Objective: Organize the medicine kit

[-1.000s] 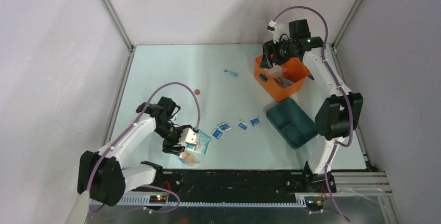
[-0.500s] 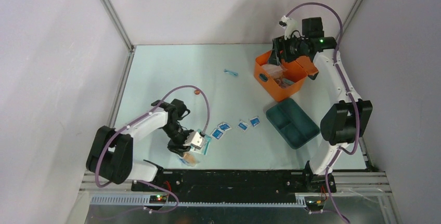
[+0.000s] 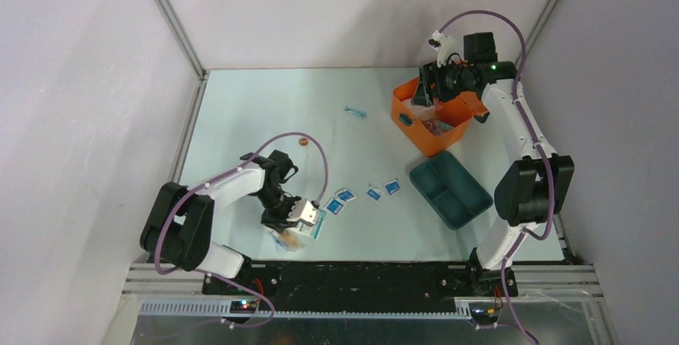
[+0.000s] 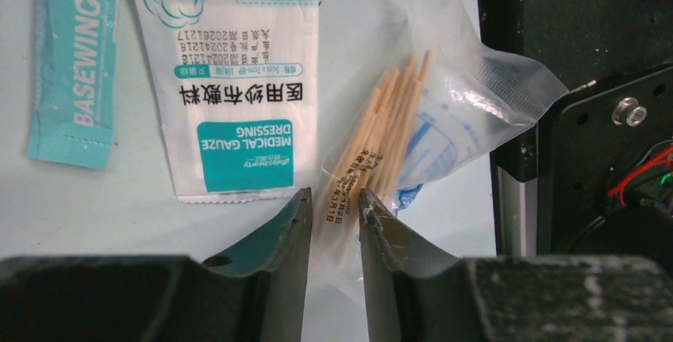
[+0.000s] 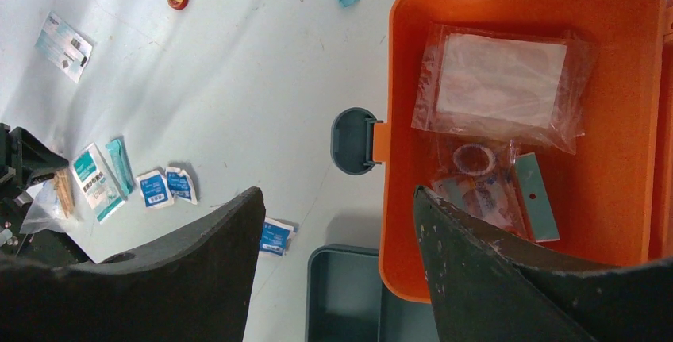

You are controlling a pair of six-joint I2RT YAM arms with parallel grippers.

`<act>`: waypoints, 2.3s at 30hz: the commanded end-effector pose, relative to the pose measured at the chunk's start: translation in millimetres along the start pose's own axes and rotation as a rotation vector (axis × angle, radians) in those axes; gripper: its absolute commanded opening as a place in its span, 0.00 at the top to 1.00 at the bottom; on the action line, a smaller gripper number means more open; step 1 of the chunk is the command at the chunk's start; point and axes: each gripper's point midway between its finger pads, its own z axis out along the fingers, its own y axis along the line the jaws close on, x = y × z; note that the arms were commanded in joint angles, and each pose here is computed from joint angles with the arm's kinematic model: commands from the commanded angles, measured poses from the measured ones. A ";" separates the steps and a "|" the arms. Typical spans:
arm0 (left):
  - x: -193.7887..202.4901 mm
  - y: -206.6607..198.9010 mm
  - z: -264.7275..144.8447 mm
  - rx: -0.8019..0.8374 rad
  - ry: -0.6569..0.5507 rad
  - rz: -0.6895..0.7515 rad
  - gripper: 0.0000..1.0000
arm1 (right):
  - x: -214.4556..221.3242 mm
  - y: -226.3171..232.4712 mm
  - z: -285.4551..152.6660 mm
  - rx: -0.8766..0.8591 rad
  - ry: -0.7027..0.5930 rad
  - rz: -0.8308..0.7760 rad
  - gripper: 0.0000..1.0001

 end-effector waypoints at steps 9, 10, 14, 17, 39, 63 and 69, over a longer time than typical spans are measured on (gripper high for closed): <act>-3.6 24.6 -39.1 -0.103 0.002 -0.053 0.99 | -21.4 9.1 -5.8 -0.009 -0.052 -0.041 0.28; -8.2 30.5 -46.2 -0.132 -0.031 -0.083 0.99 | -21.4 11.5 -5.2 -0.016 -0.048 -0.042 0.28; -26.1 78.1 -103.3 -0.306 -0.146 -0.210 1.00 | -28.4 21.8 -8.9 -0.043 -0.066 -0.074 0.28; -44.1 112.3 -143.1 -0.394 -0.236 -0.278 1.00 | -32.1 46.2 -14.8 -0.169 -0.086 -0.110 0.29; -152.6 208.1 -184.3 -0.166 -0.665 -0.770 1.00 | -33.3 154.9 56.0 -0.376 -0.296 -1.442 0.26; -158.3 202.9 -172.7 -0.110 -0.685 -0.781 1.00 | 5.1 183.0 107.9 -0.486 -0.134 -1.456 0.67; -157.6 203.7 -173.9 -0.110 -0.687 -0.798 0.63 | 7.4 179.1 106.9 -0.444 -0.123 -1.414 0.89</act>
